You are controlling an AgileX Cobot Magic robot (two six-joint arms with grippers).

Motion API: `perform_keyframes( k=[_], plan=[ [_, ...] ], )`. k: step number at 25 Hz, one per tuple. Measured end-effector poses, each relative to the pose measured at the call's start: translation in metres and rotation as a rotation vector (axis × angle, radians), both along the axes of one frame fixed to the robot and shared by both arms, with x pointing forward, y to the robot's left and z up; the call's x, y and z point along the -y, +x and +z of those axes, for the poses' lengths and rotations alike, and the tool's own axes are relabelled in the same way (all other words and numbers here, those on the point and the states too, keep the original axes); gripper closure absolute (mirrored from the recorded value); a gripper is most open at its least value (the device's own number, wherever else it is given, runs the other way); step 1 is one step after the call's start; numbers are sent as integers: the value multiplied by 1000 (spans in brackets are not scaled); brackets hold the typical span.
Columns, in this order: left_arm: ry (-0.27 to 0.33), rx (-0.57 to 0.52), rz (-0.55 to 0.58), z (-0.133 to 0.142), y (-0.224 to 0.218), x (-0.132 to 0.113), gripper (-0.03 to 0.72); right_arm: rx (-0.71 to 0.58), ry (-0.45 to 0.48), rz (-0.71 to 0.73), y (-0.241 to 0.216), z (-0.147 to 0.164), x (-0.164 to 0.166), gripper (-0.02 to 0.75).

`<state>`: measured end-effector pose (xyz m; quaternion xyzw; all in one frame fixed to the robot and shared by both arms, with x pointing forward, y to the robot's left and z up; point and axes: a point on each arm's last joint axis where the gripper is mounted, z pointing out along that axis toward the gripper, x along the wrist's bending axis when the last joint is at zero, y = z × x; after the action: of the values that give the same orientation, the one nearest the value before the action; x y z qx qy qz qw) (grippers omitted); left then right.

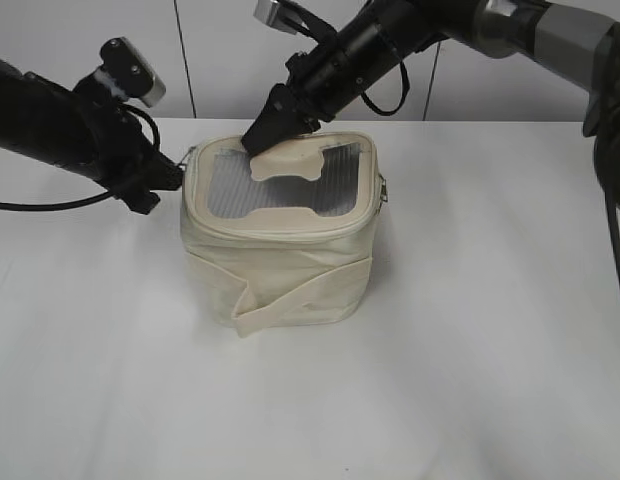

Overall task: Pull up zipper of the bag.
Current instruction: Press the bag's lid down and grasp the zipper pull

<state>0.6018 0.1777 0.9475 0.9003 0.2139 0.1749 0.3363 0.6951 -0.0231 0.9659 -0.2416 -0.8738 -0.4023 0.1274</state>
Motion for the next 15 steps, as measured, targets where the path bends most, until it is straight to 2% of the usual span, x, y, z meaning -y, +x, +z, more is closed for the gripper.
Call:
perform_keyframes(
  k=[6,10,15],
  plan=[
    [95,-10,23,26,-29,-15,680,-48,-4,-46,0,0,0,687],
    [86,-3,53,41,-54,-21,680,-67,-3,-65,1,0,0,688],
    [82,-46,12,40,-89,-17,680,-91,-3,-90,1,0,0,689]
  ],
)
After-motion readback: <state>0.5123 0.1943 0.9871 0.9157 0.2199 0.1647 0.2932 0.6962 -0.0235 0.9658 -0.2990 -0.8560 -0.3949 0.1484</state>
